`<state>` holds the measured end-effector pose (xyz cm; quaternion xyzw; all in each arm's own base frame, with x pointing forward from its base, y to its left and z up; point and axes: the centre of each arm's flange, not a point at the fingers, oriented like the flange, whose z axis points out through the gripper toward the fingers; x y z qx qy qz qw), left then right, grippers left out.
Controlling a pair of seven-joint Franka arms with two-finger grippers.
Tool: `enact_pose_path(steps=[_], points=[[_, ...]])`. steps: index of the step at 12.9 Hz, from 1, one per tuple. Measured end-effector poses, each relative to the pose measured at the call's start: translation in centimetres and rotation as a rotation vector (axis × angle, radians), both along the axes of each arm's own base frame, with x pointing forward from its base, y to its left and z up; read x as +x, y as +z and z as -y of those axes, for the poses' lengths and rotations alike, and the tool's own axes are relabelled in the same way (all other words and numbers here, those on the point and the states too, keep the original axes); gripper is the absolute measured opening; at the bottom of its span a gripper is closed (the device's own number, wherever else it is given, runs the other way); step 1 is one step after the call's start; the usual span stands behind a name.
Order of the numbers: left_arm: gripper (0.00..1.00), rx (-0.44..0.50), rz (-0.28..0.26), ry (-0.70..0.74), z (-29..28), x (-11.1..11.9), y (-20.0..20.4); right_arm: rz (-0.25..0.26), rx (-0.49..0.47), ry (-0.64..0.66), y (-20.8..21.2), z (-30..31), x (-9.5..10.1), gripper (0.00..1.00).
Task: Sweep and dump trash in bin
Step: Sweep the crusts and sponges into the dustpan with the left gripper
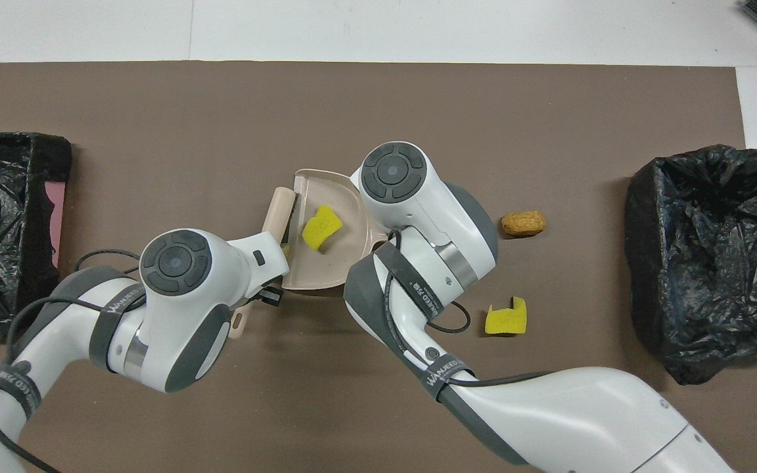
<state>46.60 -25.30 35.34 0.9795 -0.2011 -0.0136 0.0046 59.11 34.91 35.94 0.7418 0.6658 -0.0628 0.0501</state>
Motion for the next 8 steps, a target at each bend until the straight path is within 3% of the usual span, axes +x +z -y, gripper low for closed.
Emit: enact_pose_path(steps=[3, 6, 8], points=[[0.26, -0.040, 0.018, 0.006, 2.9, -0.5, 1.8, -0.002, -0.002, -0.001, -0.1, 0.1, -0.1, 0.31], [0.26, -0.056, 0.038, 0.073, 3.0, 0.6, 3.9, -0.005, -0.003, -0.002, -0.2, 0.2, -0.1, 0.31], [0.26, -0.027, -0.008, 0.155, 2.2, 0.9, 4.6, -0.005, -0.004, -0.002, -0.2, 0.2, -0.1, 0.31]])
